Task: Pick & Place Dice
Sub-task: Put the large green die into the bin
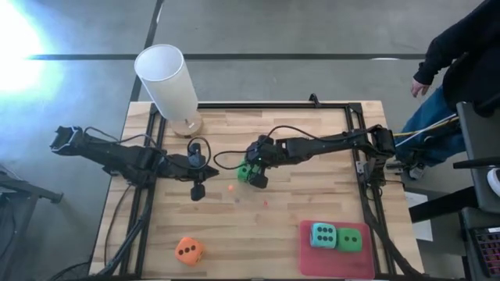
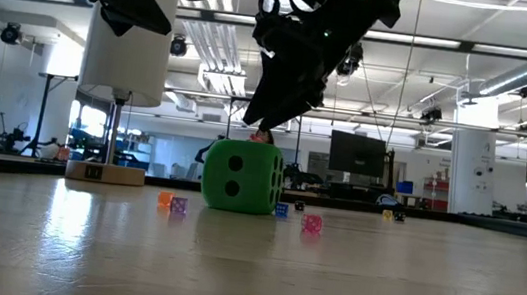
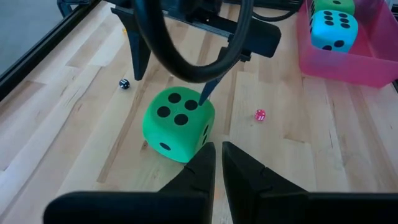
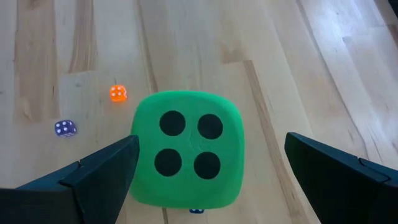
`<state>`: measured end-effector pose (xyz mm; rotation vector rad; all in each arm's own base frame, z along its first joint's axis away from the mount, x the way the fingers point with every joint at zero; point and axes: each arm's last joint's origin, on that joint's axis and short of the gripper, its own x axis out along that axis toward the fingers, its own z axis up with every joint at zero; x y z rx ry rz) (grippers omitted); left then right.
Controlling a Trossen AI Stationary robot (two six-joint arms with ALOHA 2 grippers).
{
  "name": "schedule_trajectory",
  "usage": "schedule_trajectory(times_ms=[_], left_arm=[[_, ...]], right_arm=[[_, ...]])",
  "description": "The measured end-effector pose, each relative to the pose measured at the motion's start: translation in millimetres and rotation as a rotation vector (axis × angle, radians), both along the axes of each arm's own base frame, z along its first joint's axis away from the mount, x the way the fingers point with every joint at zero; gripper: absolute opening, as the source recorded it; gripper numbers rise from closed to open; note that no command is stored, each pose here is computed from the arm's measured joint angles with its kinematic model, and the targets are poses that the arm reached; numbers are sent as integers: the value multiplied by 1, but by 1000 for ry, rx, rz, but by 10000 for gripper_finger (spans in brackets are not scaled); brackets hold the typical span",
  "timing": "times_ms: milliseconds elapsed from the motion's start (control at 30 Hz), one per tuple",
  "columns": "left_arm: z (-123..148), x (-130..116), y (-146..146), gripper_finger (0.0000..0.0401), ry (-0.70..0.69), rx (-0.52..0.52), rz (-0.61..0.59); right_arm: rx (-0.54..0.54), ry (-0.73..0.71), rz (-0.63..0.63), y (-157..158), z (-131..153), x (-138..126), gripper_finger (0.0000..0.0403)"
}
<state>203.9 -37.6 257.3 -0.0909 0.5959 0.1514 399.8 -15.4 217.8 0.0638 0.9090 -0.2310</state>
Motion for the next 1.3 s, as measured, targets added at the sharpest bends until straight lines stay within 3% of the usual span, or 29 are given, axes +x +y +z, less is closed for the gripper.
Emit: schedule_trajectory(times_ms=[1300], left_arm=[[0,0,0,36,0,0,0]], right_arm=[[9,12,-14,-1,-8,-3,400]])
